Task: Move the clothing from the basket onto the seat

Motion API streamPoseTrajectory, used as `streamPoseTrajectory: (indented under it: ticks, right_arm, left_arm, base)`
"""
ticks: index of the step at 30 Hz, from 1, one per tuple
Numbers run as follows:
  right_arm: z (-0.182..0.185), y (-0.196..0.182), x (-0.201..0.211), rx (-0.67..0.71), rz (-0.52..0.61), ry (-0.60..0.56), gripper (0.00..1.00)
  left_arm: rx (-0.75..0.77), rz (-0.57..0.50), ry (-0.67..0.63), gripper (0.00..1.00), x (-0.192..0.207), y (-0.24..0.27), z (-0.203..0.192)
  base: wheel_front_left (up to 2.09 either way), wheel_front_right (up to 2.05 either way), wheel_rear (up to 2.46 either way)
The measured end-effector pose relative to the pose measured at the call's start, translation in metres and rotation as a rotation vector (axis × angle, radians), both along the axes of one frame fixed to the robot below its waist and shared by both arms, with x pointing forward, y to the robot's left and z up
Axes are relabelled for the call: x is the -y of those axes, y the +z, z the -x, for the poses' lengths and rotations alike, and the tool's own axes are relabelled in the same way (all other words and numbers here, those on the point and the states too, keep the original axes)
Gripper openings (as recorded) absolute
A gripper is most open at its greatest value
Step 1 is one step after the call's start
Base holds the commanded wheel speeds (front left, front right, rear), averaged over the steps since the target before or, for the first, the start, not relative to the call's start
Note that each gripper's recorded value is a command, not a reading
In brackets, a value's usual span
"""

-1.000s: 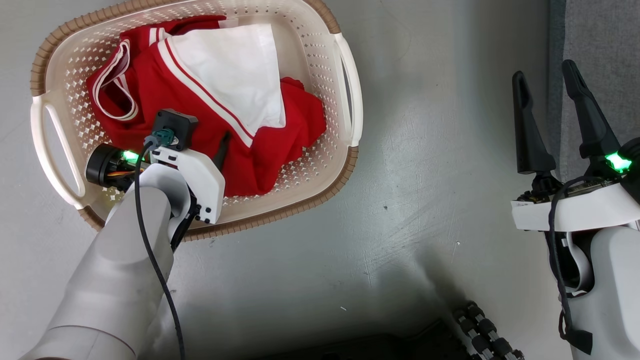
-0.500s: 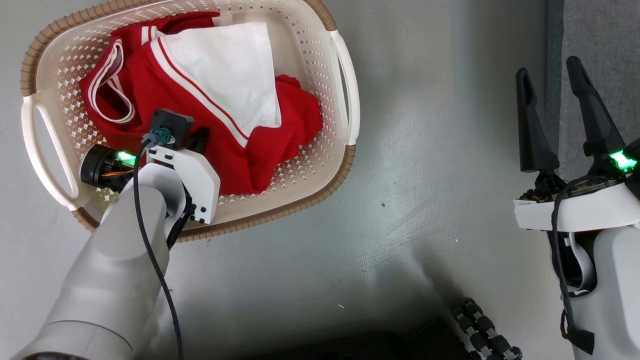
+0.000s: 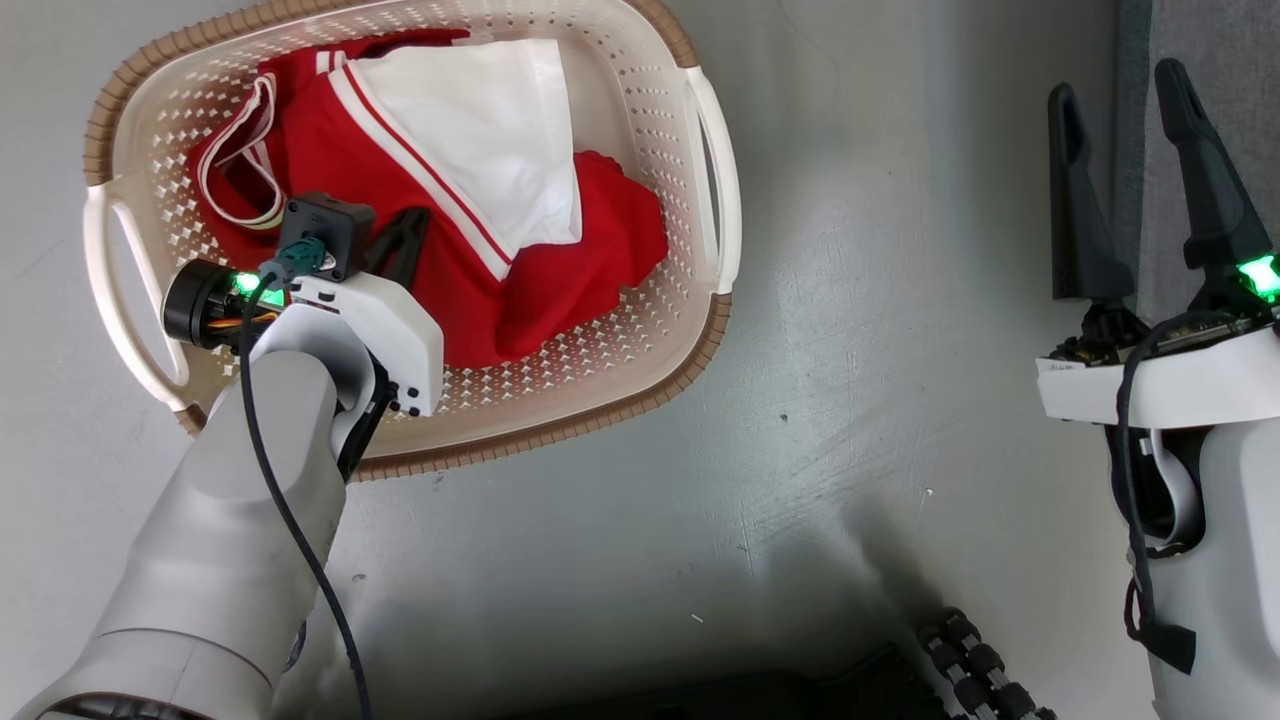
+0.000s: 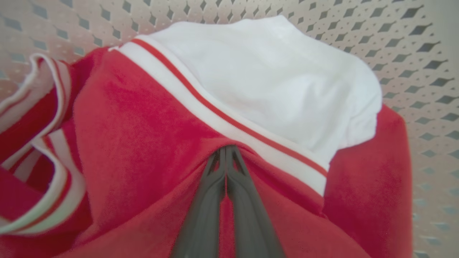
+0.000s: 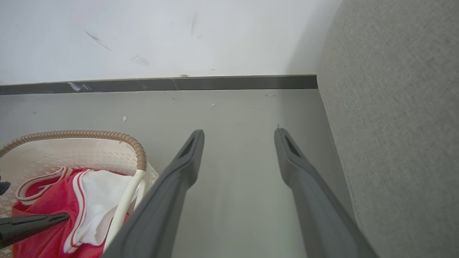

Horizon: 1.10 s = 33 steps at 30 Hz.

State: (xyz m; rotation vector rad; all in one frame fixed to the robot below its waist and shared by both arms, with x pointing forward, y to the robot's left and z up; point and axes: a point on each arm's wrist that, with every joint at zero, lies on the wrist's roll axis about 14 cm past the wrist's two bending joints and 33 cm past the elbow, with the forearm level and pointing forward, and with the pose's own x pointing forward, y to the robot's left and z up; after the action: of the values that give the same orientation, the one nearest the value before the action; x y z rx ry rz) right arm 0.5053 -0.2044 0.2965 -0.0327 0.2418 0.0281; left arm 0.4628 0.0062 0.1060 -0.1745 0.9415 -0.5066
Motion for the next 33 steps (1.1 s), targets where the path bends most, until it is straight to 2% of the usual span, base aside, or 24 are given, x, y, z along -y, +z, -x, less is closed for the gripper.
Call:
streamPoseTrajectory:
  ticks: [10, 24, 30, 33]
  right_arm:
    - [-0.02, 0.02, -0.011, 0.076, -0.025, 0.023, 1.0]
    - [-0.033, 0.049, -0.03, 0.143, -0.05, 0.064, 1.0]
    - [-0.036, 0.066, -0.037, 0.176, -0.064, 0.077, 1.0]
    - [-0.037, 0.075, -0.04, 0.191, -0.07, 0.082, 1.0]
  left_arm:
    - [0.115, 0.056, 0.127, 0.0, -0.014, 0.031, -0.028]
    - [0.203, 0.098, 0.286, 0.0, -0.044, 0.08, -0.044]
    - [0.314, 0.148, 0.373, 0.0, -0.059, 0.124, -0.065]
    - [0.346, 0.156, 0.39, 0.0, -0.064, 0.14, -0.063]
  base:
    - [0.0, 0.0, 0.0]
    - [0.0, 0.0, 0.0]
    - [0.0, 0.0, 0.0]
    - [0.0, 0.0, 0.0]
